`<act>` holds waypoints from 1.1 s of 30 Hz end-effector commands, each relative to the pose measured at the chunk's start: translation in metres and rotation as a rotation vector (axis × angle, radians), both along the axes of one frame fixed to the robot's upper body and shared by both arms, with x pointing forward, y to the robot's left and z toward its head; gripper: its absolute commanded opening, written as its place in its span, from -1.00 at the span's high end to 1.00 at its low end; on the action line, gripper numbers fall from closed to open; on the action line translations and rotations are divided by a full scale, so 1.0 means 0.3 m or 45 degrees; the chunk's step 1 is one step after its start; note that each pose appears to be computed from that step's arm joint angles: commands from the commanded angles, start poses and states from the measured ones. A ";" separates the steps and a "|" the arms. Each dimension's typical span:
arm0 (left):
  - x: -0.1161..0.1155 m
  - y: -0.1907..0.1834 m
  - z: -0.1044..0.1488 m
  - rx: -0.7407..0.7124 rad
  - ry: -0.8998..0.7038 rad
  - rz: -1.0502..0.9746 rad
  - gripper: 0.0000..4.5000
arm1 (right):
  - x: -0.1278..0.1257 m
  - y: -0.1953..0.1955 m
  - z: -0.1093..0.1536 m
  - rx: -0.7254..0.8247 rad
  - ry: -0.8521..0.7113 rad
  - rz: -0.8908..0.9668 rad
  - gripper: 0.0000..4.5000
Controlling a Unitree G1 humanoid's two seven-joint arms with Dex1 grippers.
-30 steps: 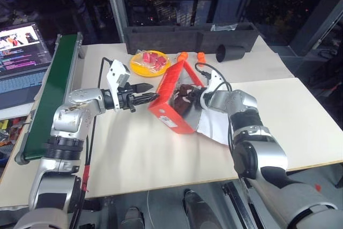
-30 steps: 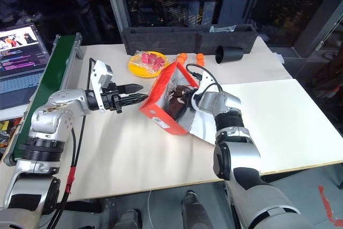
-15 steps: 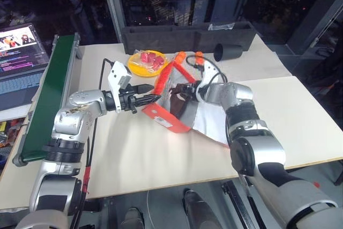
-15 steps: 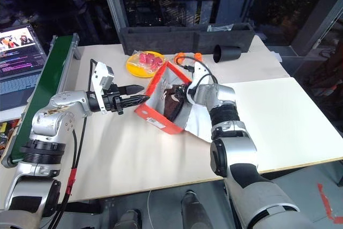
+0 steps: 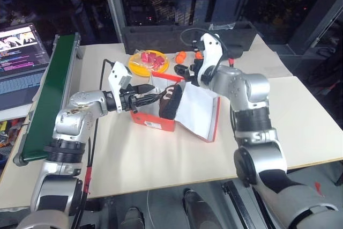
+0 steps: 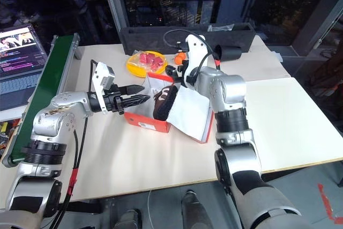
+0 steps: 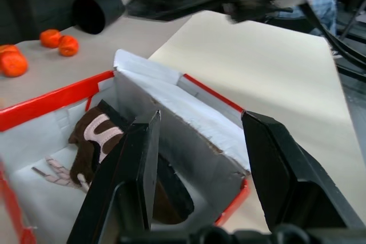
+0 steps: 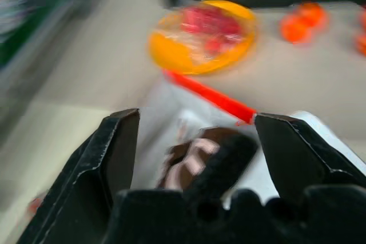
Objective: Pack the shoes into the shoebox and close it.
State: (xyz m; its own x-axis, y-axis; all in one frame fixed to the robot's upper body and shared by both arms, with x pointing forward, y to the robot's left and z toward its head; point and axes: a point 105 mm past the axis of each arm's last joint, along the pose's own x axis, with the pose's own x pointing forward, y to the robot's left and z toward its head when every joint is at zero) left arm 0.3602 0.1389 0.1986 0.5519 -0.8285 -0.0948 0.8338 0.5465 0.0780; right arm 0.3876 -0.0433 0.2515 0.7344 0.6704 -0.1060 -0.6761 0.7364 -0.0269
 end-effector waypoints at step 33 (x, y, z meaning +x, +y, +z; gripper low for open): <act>0.014 0.825 -0.008 -0.176 -0.120 1.726 -1.00 | -0.229 0.045 -0.174 -0.155 -0.346 0.320 -1.00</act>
